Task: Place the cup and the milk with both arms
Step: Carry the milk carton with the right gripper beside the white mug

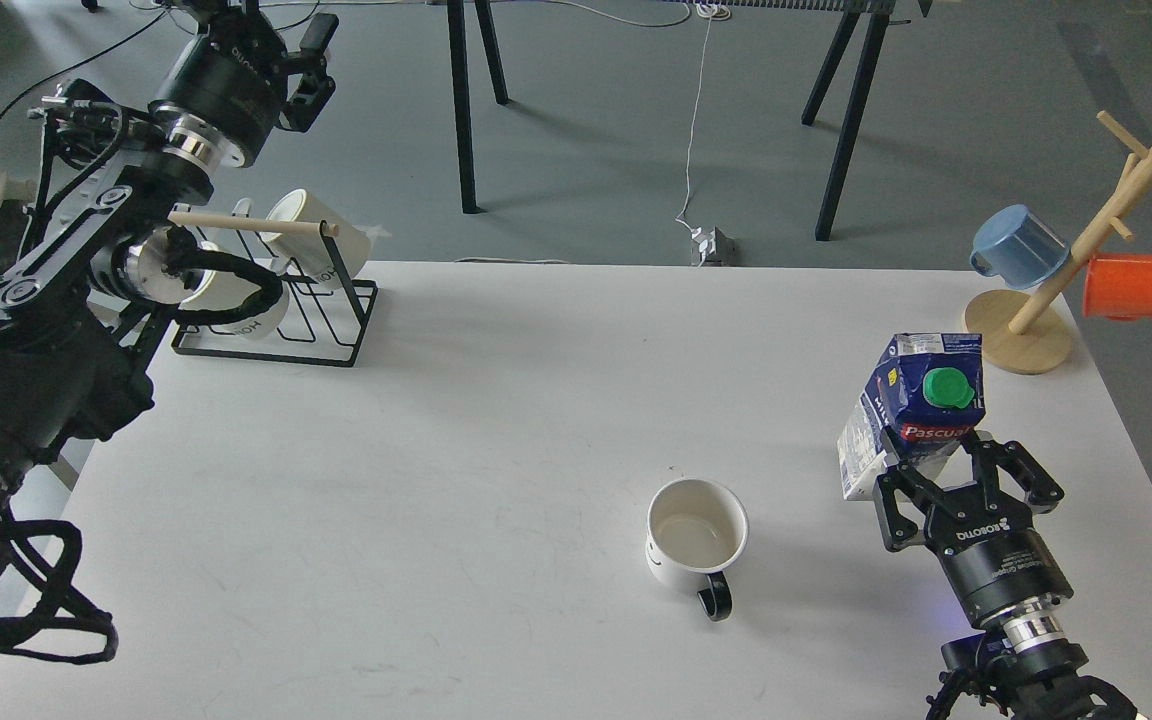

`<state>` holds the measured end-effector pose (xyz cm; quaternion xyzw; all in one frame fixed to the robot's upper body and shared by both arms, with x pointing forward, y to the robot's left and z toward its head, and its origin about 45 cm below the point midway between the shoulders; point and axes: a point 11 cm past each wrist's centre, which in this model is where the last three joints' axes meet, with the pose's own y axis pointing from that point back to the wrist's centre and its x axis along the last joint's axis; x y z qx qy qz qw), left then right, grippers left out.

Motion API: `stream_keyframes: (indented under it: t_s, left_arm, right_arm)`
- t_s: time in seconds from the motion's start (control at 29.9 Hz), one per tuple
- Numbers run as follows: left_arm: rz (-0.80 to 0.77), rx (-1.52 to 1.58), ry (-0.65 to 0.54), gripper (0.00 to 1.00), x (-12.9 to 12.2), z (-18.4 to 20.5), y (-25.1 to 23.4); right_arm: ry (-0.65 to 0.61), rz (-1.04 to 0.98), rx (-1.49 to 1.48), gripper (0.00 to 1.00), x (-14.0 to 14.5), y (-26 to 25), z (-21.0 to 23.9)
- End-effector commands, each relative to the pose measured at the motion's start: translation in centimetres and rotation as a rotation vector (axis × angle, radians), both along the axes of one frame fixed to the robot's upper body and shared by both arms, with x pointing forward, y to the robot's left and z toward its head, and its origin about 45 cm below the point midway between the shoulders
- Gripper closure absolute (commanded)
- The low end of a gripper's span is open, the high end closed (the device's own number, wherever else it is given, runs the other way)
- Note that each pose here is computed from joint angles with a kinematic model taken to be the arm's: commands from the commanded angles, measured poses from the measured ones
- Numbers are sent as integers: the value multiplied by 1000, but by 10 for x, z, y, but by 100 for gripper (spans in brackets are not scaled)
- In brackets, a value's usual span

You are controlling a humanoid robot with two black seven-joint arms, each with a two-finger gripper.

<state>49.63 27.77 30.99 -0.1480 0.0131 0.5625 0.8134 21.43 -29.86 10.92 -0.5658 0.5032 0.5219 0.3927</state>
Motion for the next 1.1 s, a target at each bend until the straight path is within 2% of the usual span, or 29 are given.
stream_keyframes:
  t_s: [0.0,0.13,0.77,0.8,0.9,1.0,1.07]
  left_arm:
    - [8,2,2,0,0,-1,1]
    - [18,5,4,0,0,-1,3]
    - [6,19,10,0,0,-4,-2]
    - [3,18,9,0,0,-3,-3]
    - [4,19,6,0,0,-2,-2]
    - [6,20,8,0,0,-4,-1]
    - [6,20,10,0,0,-4,-1]
  right_arm:
    - [6,83,5,38,-9,41,-11]
    - [16,136,35,38,-17,70,-16]
    - [59,161,-5,32,-26,80,-37]
    - [57,160,-5,30,-26,80,-36]
    - [57,158,-4,14,-25,80,-36]
    - [58,156,-2,7,-26,79,-36]
    - [57,154,-2,6,-26,79,-36]
